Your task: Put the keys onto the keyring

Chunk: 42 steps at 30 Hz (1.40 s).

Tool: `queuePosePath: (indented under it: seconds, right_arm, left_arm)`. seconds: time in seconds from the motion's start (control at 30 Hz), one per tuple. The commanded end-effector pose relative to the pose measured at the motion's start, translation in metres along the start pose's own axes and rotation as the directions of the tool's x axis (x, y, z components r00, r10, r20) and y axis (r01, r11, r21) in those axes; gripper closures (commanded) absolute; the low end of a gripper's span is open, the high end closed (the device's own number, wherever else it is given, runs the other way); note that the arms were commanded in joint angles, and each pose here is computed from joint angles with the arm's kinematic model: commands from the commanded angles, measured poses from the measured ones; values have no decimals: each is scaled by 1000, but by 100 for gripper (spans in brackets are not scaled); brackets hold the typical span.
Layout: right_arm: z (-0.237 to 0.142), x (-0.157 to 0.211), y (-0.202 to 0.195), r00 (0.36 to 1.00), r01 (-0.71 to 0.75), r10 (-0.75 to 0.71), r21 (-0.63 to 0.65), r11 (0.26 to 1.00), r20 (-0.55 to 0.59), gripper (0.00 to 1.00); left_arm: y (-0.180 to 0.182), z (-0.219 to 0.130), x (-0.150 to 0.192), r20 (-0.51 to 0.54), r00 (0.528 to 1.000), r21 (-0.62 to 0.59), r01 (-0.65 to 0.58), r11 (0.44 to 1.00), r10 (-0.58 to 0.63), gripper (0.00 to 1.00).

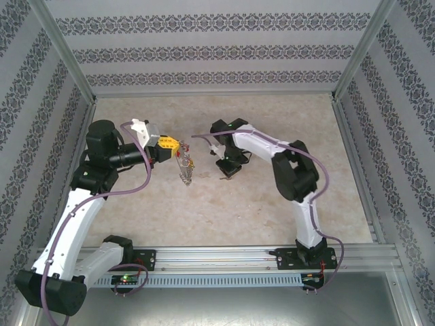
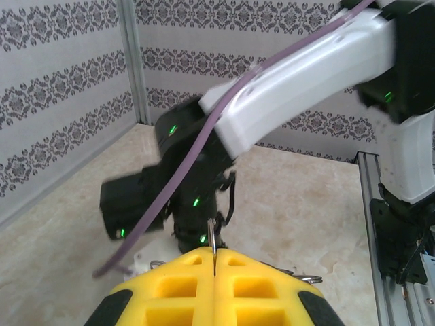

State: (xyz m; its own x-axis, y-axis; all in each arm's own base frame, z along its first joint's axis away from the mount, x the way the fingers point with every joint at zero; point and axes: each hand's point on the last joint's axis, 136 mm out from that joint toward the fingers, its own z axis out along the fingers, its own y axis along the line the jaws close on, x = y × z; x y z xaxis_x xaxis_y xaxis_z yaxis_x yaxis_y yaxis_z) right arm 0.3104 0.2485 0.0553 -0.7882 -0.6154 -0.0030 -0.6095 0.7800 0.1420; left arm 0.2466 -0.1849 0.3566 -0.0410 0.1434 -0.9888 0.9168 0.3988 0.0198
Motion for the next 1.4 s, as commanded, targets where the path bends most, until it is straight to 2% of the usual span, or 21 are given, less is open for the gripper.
queuePosePath:
  seconds: [0.0, 0.1, 0.13, 0.2, 0.27, 0.3, 0.37, 0.53, 0.67, 0.7, 0.83, 0.93, 1.07, 1.37]
  right_arm:
    - [-65, -29, 28, 953, 76, -32, -134, 988, 303, 100]
    - [-111, -40, 43, 857, 133, 1, -225, 965, 515, 100]
    - [-131, -46, 48, 799, 170, 16, -252, 953, 601, 100]
    - [-165, -49, 53, 675, 225, 79, -306, 925, 734, 100]
    - [-210, -55, 51, 473, 293, 162, -328, 898, 866, 100]
    - [-225, -55, 48, 392, 313, 202, -337, 888, 897, 100]
    - [-255, -52, 47, 235, 366, 254, -328, 871, 938, 100]
    - [-308, -40, 63, -35, 495, 282, -229, 838, 959, 100]
    - [-353, -19, 72, -254, 593, 348, -139, 793, 902, 100]
    - [-360, -14, 77, -281, 625, 369, -123, 771, 886, 100]
    - [-367, -7, 112, -241, 736, 340, -57, 675, 909, 100]
    - [-366, -5, 127, -229, 770, 321, -31, 637, 919, 100]
    - [-364, -6, 137, -213, 792, 317, -27, 610, 924, 100]
    - [-354, -9, 145, -190, 797, 268, -11, 603, 945, 100]
  left_arm:
    - [-1, 3, -6, 41, 999, 43, -13, 999, 11, 100]
    - [-4, 6, -8, 58, 998, 99, 13, 995, -18, 100]
    - [-7, 7, -9, 69, 997, 130, 20, 991, -29, 100]
    - [-12, 9, -14, 92, 994, 191, 32, 981, -50, 100]
    - [-15, 10, -18, 110, 991, 242, 45, 969, -74, 100]
    - [-16, 10, -20, 118, 990, 256, 43, 966, -75, 100]
    - [-16, 12, -23, 126, 988, 282, 51, 958, -90, 100]
    - [-13, 18, -24, 131, 984, 322, 74, 944, -122, 100]
    - [-9, 22, -26, 139, 981, 332, 81, 940, -134, 100]
    - [-7, 22, -25, 137, 981, 330, 86, 940, -138, 100]
    - [-3, 25, -25, 136, 981, 329, 89, 940, -141, 100]
    - [-3, 24, -28, 142, 981, 330, 82, 940, -135, 100]
    - [-2, 24, -30, 145, 981, 329, 78, 941, -132, 100]
    - [-10, 18, -42, 166, 979, 353, 49, 934, -114, 100]
